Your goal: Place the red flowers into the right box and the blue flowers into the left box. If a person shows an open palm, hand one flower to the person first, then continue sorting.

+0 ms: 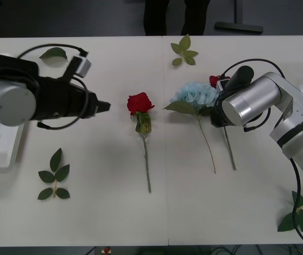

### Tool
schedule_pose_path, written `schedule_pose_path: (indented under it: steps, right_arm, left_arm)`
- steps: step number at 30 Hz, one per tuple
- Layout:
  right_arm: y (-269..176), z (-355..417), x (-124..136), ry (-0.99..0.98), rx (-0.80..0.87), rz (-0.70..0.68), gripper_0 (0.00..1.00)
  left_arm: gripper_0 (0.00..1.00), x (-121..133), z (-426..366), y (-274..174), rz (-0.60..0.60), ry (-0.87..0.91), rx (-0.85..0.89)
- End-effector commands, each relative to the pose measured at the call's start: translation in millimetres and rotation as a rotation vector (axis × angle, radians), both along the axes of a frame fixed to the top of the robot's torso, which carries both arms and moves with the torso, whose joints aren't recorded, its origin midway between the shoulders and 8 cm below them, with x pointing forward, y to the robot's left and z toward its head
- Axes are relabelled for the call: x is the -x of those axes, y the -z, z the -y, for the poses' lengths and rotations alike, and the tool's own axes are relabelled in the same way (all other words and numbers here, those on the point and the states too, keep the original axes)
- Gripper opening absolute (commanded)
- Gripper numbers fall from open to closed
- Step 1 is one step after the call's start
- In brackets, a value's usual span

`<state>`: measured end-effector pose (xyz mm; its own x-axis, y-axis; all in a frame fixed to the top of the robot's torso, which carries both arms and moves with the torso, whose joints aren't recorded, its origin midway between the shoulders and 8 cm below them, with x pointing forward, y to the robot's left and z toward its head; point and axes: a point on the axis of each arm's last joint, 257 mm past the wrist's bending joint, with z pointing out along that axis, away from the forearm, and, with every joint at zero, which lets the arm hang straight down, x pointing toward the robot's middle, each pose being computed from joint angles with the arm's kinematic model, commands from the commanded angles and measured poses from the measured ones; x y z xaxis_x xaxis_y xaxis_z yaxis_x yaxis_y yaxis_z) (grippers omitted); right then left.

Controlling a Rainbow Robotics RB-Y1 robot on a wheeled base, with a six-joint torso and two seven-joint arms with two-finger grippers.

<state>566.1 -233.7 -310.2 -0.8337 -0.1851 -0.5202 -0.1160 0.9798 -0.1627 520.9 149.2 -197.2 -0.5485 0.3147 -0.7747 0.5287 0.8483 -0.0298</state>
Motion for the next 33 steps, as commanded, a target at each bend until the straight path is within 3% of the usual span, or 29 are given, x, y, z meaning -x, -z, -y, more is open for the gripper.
schedule_pose_path:
  steps: [1, 10, 19, 26, 28, 33]
  right_arm:
    - [-22, -7, -13, -0.008, -0.015, 0.04, 0.0]
    - [-42, -7, -22, 0.004, -0.046, 0.051, 0.0]
    - [-134, 26, -36, -0.019, -0.055, 0.132, 0.0]
    - [-206, 102, -35, -0.053, 0.106, 0.237, 0.0]
    - [-225, 134, -35, -0.049, 0.159, 0.258, 0.0]
    - [-251, 208, -33, 0.037, 0.219, 0.289, 0.0]
  left_arm:
    - [0.99, -9, 36, 12, -0.004, -0.056, 0.055]
    - [0.99, -20, 69, 60, -0.036, -0.271, 0.012]
    - [0.99, -34, 92, 76, -0.052, -0.363, 0.014]
    - [0.98, -37, 94, 85, -0.041, -0.381, -0.016]
    - [0.91, -37, 93, 90, -0.035, -0.375, -0.031]
    - [0.58, -39, 94, 99, -0.024, -0.362, -0.04]
